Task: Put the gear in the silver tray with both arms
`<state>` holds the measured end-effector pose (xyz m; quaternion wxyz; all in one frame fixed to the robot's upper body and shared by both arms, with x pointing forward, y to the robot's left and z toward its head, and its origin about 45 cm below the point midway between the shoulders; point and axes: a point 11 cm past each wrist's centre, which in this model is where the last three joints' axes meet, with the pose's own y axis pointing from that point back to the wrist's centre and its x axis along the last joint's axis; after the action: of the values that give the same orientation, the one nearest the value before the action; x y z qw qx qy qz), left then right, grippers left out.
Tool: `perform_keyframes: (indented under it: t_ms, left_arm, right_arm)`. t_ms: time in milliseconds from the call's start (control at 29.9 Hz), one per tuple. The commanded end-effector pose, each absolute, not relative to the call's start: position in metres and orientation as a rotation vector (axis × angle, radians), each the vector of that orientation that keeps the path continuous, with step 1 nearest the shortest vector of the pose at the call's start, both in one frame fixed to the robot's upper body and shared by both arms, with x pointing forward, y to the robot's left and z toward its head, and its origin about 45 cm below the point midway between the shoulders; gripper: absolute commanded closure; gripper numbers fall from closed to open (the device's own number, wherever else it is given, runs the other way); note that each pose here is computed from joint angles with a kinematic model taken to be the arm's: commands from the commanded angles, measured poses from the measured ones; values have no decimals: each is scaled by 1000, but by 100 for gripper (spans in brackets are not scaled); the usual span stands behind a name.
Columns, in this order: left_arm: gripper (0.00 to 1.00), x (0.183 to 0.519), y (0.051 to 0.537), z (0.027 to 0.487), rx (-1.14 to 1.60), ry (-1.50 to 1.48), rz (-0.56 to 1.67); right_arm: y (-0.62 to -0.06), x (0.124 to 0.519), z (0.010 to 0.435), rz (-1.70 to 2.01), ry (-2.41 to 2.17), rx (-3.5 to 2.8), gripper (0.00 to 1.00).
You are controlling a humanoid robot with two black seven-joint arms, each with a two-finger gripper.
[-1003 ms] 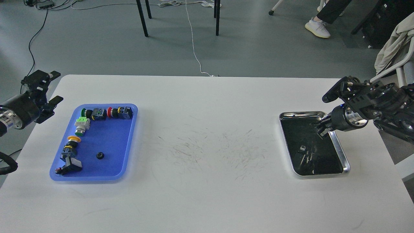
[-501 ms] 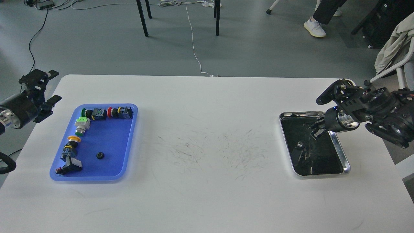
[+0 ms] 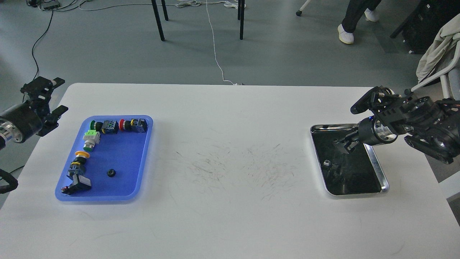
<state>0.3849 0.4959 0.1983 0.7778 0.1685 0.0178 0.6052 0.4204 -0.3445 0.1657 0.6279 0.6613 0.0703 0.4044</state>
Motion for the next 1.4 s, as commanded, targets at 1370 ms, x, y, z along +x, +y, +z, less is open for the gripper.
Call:
perform_keyframes:
  t_ms: [1370]
  left_arm:
    - [2,386,494,201,339,43,1313]
  right_arm:
    - [-451,468,386,529,-1896,2181,21]
